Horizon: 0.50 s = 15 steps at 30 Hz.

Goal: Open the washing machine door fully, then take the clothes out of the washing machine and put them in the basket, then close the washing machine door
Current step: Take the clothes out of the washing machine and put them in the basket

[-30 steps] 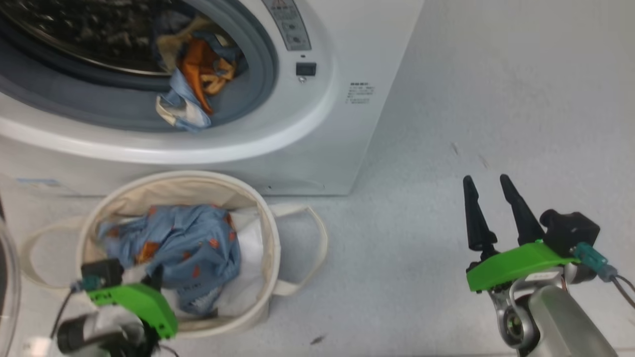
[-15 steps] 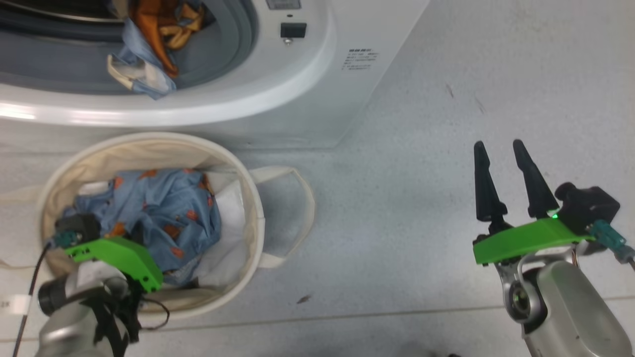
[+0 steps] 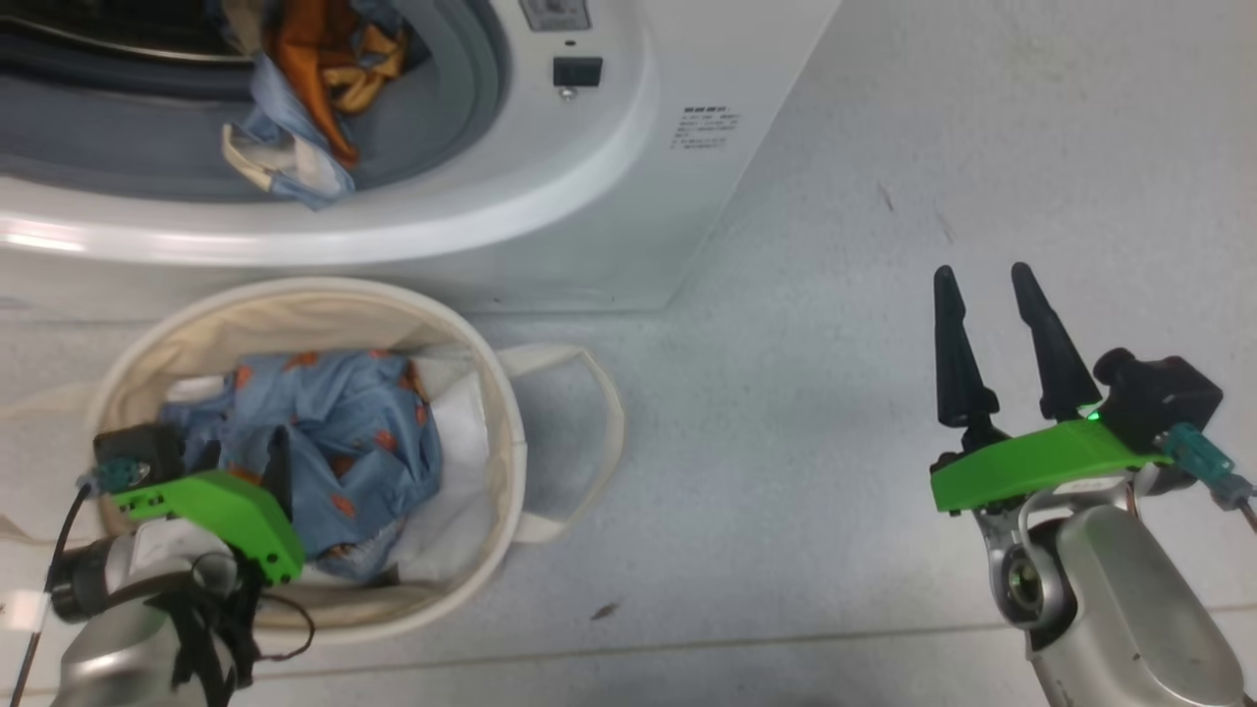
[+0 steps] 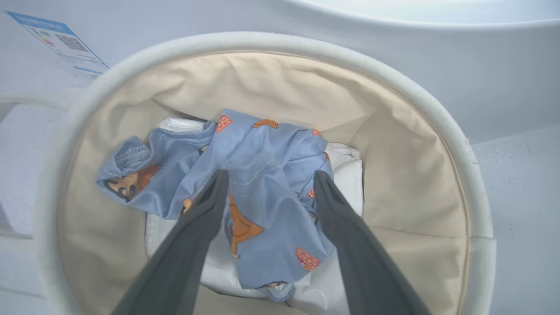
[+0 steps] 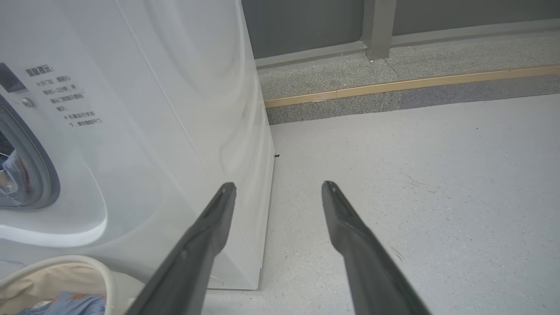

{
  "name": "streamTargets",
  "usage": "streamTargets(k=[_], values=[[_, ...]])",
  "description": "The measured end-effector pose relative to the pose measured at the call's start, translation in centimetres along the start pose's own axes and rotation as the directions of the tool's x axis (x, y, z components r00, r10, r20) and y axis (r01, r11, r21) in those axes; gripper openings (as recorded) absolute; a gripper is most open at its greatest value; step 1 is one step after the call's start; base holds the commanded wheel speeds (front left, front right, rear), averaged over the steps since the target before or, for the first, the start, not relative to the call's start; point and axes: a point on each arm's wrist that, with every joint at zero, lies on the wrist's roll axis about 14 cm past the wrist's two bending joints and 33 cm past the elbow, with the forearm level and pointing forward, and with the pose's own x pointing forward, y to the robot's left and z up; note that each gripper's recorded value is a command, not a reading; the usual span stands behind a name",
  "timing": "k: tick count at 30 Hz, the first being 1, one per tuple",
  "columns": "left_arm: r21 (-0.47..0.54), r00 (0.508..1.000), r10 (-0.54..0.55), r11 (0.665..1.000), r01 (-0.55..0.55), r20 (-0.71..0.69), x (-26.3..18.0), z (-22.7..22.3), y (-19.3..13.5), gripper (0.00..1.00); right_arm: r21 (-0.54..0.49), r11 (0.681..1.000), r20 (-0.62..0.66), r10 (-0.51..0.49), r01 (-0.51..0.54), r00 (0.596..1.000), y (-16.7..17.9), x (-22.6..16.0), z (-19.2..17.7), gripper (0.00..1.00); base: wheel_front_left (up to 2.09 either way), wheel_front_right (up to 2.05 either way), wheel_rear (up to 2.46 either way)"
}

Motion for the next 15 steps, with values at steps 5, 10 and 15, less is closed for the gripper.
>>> streamTargets(k=[5, 10, 15], values=[[0.044, 0.997, 0.013, 0.999, -0.016, 0.072, -1.9, 2.2, 1.0, 1.00, 0.014, 1.000, 0.027, 0.023, -0.024, 0.999, 1.3, -0.6, 1.3, 1.00, 0.00, 0.00, 0.00], [0.084, 0.985, -0.003, 0.996, -0.012, 0.174, -3.8, 5.2, 0.9, 1.00, 0.025, 0.999, 0.034, 0.038, -0.039, 0.999, 2.2, -1.8, 1.7, 1.00, 0.00, 0.00, 0.00], [0.104, 0.956, -0.063, 0.994, 0.034, 0.287, -7.0, 7.4, -0.5, 1.00, 0.038, 0.998, 0.052, 0.054, -0.056, 0.997, 3.2, -3.5, 2.6, 1.00, 0.00, 0.00, 0.00]])
